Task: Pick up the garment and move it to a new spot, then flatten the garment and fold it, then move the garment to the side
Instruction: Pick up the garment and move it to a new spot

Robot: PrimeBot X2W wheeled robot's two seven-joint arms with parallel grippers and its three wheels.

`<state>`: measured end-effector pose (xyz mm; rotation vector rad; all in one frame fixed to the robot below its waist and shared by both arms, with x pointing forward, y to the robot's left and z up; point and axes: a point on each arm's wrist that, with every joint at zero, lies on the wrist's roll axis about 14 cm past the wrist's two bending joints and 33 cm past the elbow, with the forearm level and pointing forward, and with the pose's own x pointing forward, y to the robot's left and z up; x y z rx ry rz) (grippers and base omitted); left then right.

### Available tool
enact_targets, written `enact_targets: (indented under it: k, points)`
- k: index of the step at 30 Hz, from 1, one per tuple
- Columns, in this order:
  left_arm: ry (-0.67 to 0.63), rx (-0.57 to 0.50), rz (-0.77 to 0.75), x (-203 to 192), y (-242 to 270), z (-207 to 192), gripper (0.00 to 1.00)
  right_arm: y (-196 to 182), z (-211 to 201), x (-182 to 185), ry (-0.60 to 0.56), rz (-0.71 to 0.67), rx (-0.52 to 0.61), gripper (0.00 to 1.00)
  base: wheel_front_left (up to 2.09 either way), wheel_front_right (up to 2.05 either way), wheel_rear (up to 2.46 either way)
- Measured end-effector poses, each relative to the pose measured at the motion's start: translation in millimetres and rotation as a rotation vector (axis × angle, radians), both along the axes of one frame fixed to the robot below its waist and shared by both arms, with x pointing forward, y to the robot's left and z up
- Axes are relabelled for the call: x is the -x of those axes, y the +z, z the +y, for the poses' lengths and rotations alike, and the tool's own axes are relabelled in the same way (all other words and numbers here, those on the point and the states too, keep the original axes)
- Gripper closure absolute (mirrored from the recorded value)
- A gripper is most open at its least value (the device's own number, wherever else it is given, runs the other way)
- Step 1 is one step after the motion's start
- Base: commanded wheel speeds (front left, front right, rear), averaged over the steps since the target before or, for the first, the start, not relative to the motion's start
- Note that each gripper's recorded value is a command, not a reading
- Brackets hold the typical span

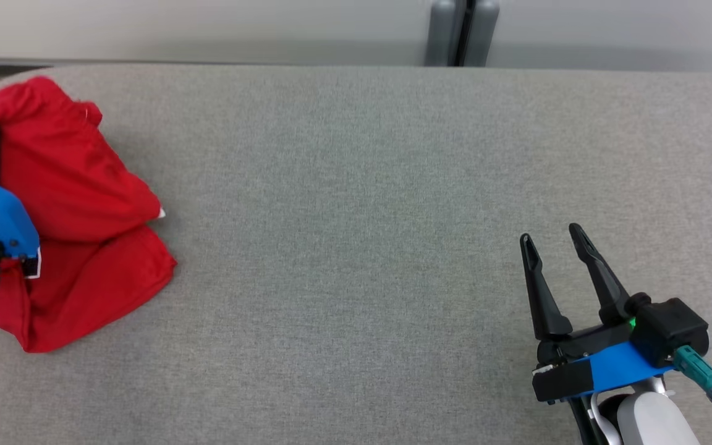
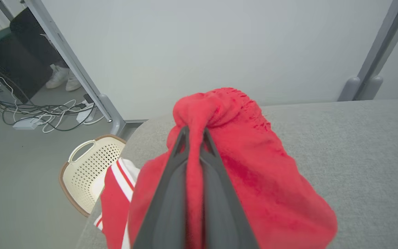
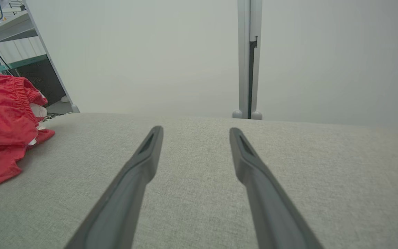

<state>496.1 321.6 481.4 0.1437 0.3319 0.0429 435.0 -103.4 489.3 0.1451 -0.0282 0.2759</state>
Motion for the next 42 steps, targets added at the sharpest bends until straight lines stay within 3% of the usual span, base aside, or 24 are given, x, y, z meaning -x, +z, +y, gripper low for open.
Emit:
enact_targets:
  k: [9, 17, 22, 31, 37, 42]
  points:
    - [-0.159, -0.050, -0.385, -27.1, 125.2, -51.5, 1.00, 17.3, -10.4, 16.1, -0.032, -0.043, -0.034, 0.00, 0.00, 0.00, 0.00]
    - [-0.404, -0.013, -0.649, -35.7, 217.6, -154.2, 1.00, 19.8, -33.4, 33.5, -0.100, -0.041, -0.069, 0.00, 0.00, 0.00, 0.00]
    - [-0.562, 0.038, -0.727, -32.1, 243.3, -223.2, 1.00, 20.8, -53.0, 43.7, -0.159, -0.039, -0.087, 0.00, 0.00, 0.00, 0.00]
    - [-0.776, 0.143, -0.675, -26.8, 216.3, -320.2, 1.00, 25.6, -85.3, 55.7, -0.257, -0.050, -0.101, 0.00, 0.00, 0.00, 0.00]
    - [-0.843, 0.223, -0.510, -18.1, 148.4, -359.0, 1.00, 22.2, -99.1, 61.8, -0.301, -0.039, -0.096, 0.00, 0.00, 0.00, 0.00]
    - [-0.844, 0.252, -0.363, -5.5, 84.9, -368.0, 1.00, 19.5, -103.2, 62.5, -0.314, -0.031, -0.092, 0.00, 0.00, 0.00, 0.00]
